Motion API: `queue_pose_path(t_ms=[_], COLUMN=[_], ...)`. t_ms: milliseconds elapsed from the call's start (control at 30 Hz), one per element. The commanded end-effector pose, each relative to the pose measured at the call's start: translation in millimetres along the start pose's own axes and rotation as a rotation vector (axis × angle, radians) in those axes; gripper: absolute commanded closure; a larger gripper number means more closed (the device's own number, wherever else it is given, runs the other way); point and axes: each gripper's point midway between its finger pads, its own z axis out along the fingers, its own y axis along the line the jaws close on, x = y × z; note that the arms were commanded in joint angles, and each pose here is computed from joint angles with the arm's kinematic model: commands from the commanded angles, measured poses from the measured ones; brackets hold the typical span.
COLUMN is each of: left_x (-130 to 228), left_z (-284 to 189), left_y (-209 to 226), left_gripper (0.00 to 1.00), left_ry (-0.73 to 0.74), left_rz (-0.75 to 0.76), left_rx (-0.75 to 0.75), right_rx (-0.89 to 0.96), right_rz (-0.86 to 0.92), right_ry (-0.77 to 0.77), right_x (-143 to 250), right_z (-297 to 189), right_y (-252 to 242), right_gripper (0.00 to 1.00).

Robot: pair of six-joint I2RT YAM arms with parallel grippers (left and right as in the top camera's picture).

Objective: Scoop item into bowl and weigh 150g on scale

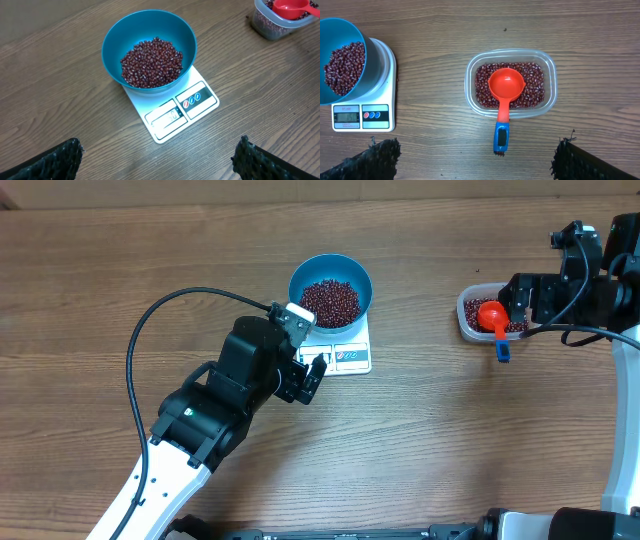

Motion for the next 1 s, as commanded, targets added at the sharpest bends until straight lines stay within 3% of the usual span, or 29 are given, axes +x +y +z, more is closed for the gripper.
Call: queue_pose_path(t_ms=[0, 433, 700, 833, 967], left_x=[1, -1, 43, 61, 76], left_z=[1, -12, -31, -33, -28], left_y=[1, 1, 2, 8, 19], left_gripper=[0.0, 0.0, 0.0, 0.01, 0.0], left_ry=[0.004, -0.021, 0.107, 0.102, 0.042], left_rz=[0.017, 0.015, 0.022, -0.011, -0.136], left_rx=[-0.002, 0.0, 0.007, -0.008, -0.033], right_rx=[-0.003, -0.003, -0.003, -0.003, -0.003], right_rz=[-0.01, -0.01, -0.01, -0.01, -0.01], right_ry=[-0.021, -0.021, -0.021, -0.02, -0.021], right_x=[-5, -5, -5, -5, -5], right_z=[-5, -5, -5, -5, -5], right_y=[2, 2, 2, 2, 2], right_gripper=[0.0, 0.0, 0.0, 0.0, 0.0])
